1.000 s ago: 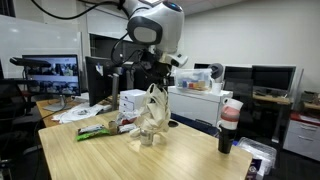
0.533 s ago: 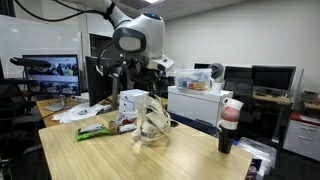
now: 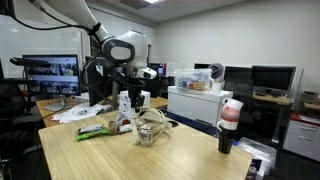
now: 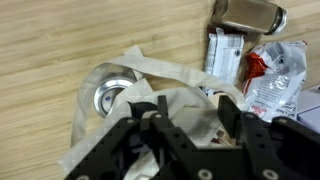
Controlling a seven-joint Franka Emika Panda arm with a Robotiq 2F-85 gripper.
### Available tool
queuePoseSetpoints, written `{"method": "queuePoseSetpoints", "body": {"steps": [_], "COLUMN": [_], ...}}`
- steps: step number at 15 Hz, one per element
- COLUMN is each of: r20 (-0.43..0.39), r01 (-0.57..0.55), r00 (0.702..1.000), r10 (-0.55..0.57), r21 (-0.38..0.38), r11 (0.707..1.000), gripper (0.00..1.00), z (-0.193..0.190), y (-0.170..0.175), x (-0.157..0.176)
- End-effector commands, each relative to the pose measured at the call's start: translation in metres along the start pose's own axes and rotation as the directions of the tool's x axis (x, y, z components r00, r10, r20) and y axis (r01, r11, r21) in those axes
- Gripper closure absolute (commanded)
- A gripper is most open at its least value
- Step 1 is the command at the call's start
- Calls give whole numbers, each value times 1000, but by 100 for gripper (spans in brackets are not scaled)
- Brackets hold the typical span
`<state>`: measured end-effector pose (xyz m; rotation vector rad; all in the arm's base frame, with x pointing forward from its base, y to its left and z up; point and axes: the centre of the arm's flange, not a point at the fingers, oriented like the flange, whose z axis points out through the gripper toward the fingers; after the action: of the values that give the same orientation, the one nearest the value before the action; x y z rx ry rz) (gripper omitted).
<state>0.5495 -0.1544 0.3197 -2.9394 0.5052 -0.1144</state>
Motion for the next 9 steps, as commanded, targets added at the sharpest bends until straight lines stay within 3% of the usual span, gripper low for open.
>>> {"method": "queuePoseSetpoints", "body": {"steps": [1,4,9], "r20": [-22,-36,-139], "r01": [32,-6,-96], "r00": [999,999,985], "r10": [-33,5,103], "r21": [-49,-24,57], "r11": [998,1000,994], "gripper": [14,0,0], "z": [-3,-14,-52], "y": [-6,2,19], "x": [-19,-5,25]}}
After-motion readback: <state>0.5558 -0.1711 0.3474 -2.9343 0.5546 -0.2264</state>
